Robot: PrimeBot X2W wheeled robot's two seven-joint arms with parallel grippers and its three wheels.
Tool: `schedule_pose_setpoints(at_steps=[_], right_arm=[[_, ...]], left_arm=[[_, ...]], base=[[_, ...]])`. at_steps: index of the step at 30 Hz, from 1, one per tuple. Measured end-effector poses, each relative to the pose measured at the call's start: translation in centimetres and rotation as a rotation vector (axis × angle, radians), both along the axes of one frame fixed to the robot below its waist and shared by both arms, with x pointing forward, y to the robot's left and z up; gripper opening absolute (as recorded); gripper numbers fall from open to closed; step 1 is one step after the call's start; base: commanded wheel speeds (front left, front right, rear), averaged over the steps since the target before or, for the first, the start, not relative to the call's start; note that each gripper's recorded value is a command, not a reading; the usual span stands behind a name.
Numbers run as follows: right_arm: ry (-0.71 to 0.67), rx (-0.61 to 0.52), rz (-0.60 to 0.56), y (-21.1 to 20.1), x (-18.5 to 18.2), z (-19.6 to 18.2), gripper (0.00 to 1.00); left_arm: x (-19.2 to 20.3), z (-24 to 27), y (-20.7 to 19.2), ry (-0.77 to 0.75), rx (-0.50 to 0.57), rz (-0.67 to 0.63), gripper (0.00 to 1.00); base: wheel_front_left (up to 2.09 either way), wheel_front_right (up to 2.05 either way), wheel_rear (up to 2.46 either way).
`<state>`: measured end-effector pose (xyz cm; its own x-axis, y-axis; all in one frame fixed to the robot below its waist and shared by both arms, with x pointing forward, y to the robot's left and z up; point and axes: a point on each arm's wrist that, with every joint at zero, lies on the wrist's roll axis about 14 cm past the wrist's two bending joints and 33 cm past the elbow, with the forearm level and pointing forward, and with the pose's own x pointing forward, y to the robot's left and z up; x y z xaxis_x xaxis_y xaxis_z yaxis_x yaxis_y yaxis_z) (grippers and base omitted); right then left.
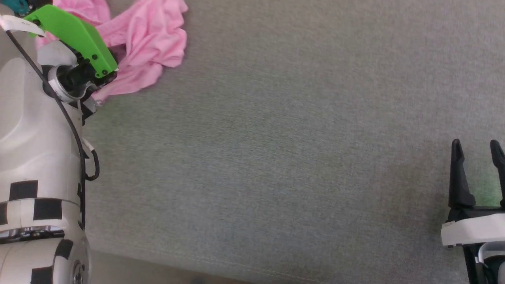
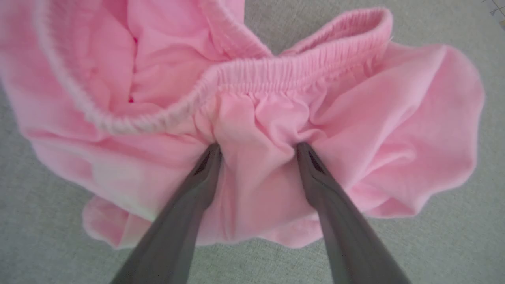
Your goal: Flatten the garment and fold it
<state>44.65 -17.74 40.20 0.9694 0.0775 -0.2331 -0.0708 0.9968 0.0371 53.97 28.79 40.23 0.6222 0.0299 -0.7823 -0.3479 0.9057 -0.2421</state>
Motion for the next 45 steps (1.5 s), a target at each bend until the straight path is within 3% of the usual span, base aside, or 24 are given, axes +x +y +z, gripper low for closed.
schedule_pose_setpoints(at_steps=[4, 5, 6, 13, 19, 26, 31, 37, 45], right_arm=[[0.036, -0.014, -0.024, -1.0, -0.2, -1.4, 1.0], [0.043, -0.016, -0.027, -1.1, -0.2, -1.7, 1.0], [0.047, -0.018, -0.029, -1.2, -0.2, -1.9, 1.0], [0.049, -0.005, -0.008, -0.3, -0.2, -1.9, 1.0], [0.018, 0.027, 0.013, 0.8, -0.5, -0.6, 1.0], [-0.041, 0.086, 0.01, 1.3, -1.5, 1.5, 1.0], [-0.08, 0.097, -0.024, 0.2, -2.9, 3.0, 1.0], [-0.119, 0.098, -0.101, -2.3, -4.8, 4.4, 1.0], [-0.152, 0.108, -0.152, -3.8, -6.9, 5.5, 1.0]], left_arm=[[-0.2, -2.8, -1.3, 0.069, -0.046, -0.008, 1.0], [-0.2, -3.2, -1.4, 0.077, -0.046, -0.012, 0.79], [-0.1, -3.3, -1.4, 0.068, -0.04, -0.015, 0.0], [1.4, -0.7, 0.5, -0.177, 0.035, 0.059, 0.0], [4.4, 9.0, 1.4, -0.532, 0.146, 0.055, 0.0], [6.5, 23.0, -4.0, -0.902, 0.173, -0.14, 0.0], [5.8, 29.5, -12.7, -1.08, 0.057, -0.314, 0.0], [3.1, 27.6, -23.6, -1.042, -0.096, -0.546, 0.0], [-4.8, 12.7, -31.6, -0.648, -0.246, -0.756, 0.0]], base=[[0.0, 0.0, 0.0], [0.0, 0.0, 0.0], [0.0, 0.0, 0.0], [0.0, 0.0, 0.0], [0.0, 0.0, 0.0], [0.0, 0.0, 0.0], [0.0, 0.0, 0.0], [0.0, 0.0, 0.0], [0.0, 0.0, 0.0]])
